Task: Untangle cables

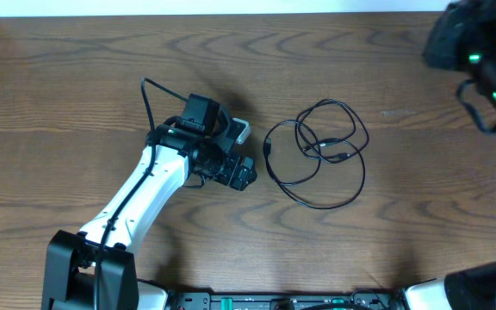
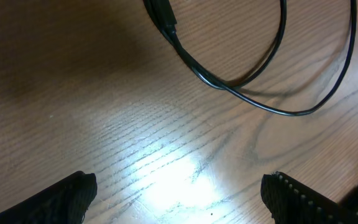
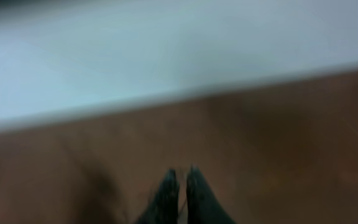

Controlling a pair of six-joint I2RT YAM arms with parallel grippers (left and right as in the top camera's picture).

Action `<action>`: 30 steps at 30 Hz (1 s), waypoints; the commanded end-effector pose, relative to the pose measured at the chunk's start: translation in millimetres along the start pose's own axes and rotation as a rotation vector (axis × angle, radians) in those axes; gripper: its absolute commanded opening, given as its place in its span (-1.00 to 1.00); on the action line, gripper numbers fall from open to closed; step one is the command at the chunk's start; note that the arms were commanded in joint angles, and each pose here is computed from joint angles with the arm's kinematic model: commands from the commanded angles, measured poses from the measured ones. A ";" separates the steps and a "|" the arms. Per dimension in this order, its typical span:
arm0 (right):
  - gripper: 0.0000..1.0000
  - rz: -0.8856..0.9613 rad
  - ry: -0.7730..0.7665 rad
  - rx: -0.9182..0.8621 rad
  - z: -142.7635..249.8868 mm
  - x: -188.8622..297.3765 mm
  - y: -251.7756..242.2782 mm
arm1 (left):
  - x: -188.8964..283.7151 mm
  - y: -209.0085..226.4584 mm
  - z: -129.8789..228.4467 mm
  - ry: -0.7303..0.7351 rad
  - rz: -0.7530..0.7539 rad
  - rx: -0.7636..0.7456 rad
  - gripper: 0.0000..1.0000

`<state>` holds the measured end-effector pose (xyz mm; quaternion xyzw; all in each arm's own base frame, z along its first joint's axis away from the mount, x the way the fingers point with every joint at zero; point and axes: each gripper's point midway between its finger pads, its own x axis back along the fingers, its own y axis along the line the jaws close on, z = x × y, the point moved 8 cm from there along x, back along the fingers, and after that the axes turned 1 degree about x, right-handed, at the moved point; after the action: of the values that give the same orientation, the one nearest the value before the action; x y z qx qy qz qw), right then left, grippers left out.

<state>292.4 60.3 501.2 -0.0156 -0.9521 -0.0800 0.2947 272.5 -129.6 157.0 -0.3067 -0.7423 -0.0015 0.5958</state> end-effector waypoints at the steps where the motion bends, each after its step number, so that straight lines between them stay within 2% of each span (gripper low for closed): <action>1: -0.86 0.017 0.246 0.055 33.1 -69.2 9.0 | 2.2 0.2 -2.6 -0.009 -0.010 0.040 0.79; 2: -0.85 0.029 0.346 0.090 51.0 -97.0 10.7 | 2.2 0.3 -4.0 -0.017 -0.010 0.079 0.77; 7: -0.85 0.072 0.612 0.209 106.2 -171.8 10.3 | 2.2 0.4 -5.4 -0.026 -0.009 0.212 0.77; 8: -0.98 0.081 0.671 0.237 119.8 -187.4 9.2 | 2.2 0.4 -5.4 -0.026 -0.008 0.224 0.77; 10: -0.98 0.076 0.754 0.317 139.2 -210.1 7.7 | 2.2 0.4 -5.4 -0.026 -0.008 0.230 0.77; 13: -0.91 -0.033 0.934 0.665 178.2 -251.8 1.4 | 2.2 0.4 -4.7 -0.022 -0.008 0.232 0.77; 17: -0.80 -0.093 1.073 0.830 215.4 -287.6 -6.2 | 2.2 0.3 -4.3 -0.020 -0.008 0.232 0.78; 21: -0.59 -0.133 1.130 0.937 241.5 -316.7 -8.9 | 2.2 0.3 -4.2 -0.019 -0.008 0.232 0.77; 26: -0.43 -0.113 1.099 0.937 258.3 -349.0 -12.3 | 2.2 0.4 -4.3 -0.020 -0.009 0.232 0.77; 30: 0.00 -0.101 1.030 0.923 256.2 -364.7 -14.1 | 2.2 0.4 -4.3 -0.020 -0.009 0.232 0.77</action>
<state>442.2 100.3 90.1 0.1988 -0.6217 0.3163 0.6884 274.2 -130.3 157.5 -0.2358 -0.7407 0.0863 0.6232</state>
